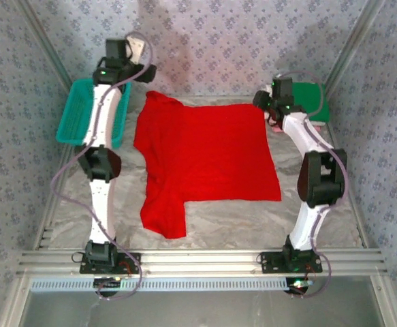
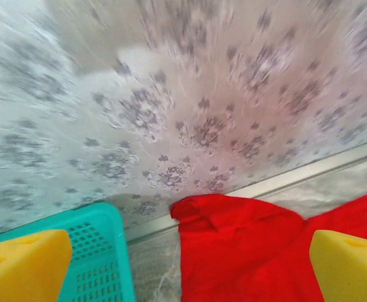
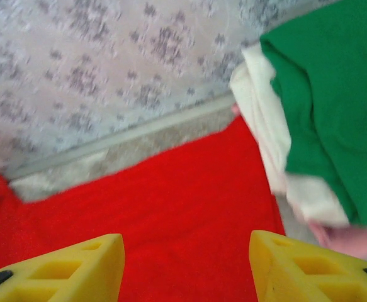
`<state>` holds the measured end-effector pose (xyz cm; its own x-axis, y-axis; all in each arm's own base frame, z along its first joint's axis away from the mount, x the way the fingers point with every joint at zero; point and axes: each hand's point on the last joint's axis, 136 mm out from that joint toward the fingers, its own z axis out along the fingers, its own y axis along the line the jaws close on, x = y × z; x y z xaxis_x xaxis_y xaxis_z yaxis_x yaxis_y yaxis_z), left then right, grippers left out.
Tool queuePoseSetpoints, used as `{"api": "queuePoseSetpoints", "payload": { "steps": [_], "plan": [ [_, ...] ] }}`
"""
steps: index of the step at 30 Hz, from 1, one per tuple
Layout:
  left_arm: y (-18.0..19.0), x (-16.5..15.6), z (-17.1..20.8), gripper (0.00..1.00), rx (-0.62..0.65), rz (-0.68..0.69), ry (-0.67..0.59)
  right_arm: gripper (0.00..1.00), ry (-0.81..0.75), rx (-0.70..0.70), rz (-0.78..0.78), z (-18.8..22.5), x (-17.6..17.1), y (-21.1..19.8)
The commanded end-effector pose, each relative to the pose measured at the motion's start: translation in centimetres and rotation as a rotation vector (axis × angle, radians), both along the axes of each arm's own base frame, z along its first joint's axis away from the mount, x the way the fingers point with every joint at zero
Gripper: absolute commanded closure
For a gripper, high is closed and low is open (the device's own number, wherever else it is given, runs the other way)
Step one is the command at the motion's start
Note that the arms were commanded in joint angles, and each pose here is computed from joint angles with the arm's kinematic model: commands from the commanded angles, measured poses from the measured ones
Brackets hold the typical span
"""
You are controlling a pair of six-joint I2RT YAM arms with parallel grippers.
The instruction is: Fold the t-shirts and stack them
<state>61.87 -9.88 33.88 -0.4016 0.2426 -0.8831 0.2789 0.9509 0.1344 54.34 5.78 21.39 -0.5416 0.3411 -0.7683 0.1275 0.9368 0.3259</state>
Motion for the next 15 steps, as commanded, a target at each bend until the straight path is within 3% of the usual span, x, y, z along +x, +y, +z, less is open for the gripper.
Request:
{"api": "queuePoseSetpoints", "payload": {
  "steps": [1,4,8,11,15],
  "plan": [
    [-0.3,-5.9,4.3,0.03,-0.158,0.064,-0.025,0.43,0.026,0.023,0.005,-0.6,-4.5,0.3],
    [-0.1,-12.3,1.1,0.02,-0.251,0.137,-0.03,0.39,0.091,0.012,-0.018,-2.7,-8.7,-0.6],
    [-0.6,-18.8,-7.1,0.06,-0.367,0.146,0.186,0.41,0.247,0.078,-0.021,-6.7,-12.0,-2.0],
    [-1.2,-22.2,-13.3,0.1,-0.324,0.174,0.402,0.5,0.326,0.099,0.011,-8.9,-12.7,-1.7],
    [-0.5,-25.2,-18.7,0.1,-0.284,0.259,0.547,0.55,0.402,0.125,0.014,-11.4,-12.7,-1.2]
  ]
}}
